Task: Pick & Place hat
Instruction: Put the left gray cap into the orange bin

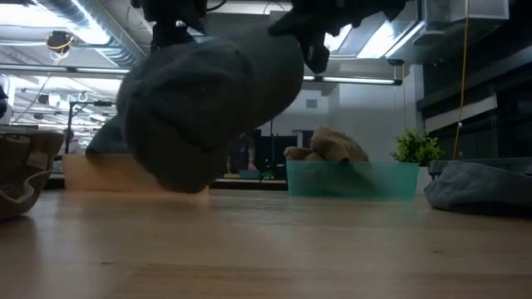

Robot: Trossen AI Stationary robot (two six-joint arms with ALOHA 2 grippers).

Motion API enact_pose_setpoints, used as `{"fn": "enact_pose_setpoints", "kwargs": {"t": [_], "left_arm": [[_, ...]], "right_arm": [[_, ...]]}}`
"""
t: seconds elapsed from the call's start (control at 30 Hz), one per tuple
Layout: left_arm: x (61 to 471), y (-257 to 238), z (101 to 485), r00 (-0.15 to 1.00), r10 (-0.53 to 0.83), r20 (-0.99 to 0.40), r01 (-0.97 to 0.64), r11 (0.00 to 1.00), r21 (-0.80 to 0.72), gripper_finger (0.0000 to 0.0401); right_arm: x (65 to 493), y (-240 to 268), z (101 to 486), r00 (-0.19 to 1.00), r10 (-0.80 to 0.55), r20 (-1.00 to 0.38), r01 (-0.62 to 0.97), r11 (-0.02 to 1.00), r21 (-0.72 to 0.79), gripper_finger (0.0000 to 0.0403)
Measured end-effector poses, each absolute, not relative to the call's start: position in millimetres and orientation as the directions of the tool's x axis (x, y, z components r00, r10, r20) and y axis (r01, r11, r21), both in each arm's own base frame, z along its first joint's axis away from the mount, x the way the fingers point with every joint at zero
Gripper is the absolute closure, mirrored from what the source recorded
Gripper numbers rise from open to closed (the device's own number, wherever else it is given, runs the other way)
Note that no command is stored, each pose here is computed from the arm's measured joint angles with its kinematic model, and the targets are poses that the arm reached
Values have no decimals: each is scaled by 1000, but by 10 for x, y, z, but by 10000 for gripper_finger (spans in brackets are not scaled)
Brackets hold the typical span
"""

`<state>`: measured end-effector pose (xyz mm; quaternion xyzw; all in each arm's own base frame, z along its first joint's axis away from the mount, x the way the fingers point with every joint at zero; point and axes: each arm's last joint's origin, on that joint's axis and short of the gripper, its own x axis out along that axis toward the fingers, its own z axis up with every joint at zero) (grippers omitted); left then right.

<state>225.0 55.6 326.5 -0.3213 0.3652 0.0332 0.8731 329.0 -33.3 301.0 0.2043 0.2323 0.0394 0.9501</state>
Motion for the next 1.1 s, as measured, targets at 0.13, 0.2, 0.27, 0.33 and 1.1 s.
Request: {"fn": "enact_pose_setpoints", "kwargs": {"t": [0.13, 0.2, 0.27, 0.33, 1.1], "left_arm": [[2158, 623, 3302, 737, -122, -665, -333, 791, -514, 225], [2123, 644, 3325, 742, -74, -666, -370, 784, -499, 221], [2093, 654, 3347, 745, -28, -666, -402, 779, -482, 220], [2066, 656, 3367, 746, 13, -666, -425, 779, -461, 219], [1783, 361, 3293, 448, 434, -782, -789, 602, -118, 219]], "right_arm": [[3261, -497, 2993, 888, 120, -444, 111, 881, 460, 390], [3251, -571, 2997, 893, 100, -439, 144, 861, 488, 390], [3246, -643, 3013, 903, 77, -423, 171, 839, 517, 390], [3243, -709, 3032, 913, 33, -407, 212, 813, 542, 384], [3238, -979, 3184, 942, -217, -258, 327, 771, 547, 390]]}}
